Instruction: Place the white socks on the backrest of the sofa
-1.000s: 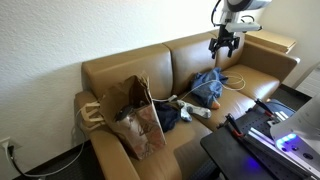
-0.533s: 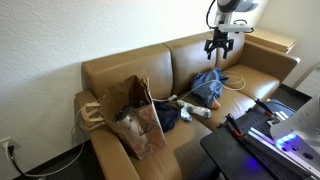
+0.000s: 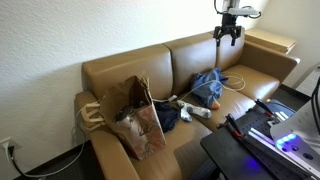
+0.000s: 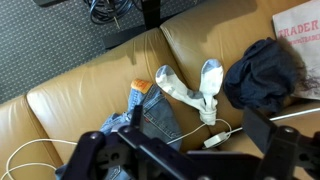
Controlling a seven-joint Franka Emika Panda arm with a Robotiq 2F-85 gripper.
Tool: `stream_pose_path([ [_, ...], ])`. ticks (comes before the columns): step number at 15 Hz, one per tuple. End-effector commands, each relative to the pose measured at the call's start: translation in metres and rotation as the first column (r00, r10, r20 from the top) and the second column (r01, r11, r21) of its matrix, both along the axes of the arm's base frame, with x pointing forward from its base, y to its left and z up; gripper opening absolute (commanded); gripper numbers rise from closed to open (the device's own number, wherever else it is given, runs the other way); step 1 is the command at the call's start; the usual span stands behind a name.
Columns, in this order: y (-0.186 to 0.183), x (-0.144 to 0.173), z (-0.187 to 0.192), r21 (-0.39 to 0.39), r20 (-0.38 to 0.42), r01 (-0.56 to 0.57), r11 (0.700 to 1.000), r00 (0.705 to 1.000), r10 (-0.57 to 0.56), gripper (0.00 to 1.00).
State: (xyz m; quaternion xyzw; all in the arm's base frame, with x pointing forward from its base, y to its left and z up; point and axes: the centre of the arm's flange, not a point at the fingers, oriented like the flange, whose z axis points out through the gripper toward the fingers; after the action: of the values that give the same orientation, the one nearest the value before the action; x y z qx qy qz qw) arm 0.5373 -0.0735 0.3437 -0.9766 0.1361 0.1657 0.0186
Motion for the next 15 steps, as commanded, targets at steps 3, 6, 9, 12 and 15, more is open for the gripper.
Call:
stream_pose_path([
  [3, 0.018, 0.049, -0.121, 0.147, -0.181, -0.150, 0.978, 0.968, 0.175, 1.00],
  [6, 0.043, 0.037, -0.196, 0.182, -0.315, -0.205, 0.962, 0.914, 0.254, 1.00],
  [9, 0.059, 0.016, -0.236, 0.137, -0.369, -0.248, 0.959, 0.885, 0.282, 1.00],
  [12, 0.062, 0.009, -0.248, 0.107, -0.363, -0.229, 0.968, 0.897, 0.252, 1.00],
  [15, 0.064, 0.009, -0.251, 0.119, -0.364, -0.228, 0.966, 0.896, 0.256, 1.00],
])
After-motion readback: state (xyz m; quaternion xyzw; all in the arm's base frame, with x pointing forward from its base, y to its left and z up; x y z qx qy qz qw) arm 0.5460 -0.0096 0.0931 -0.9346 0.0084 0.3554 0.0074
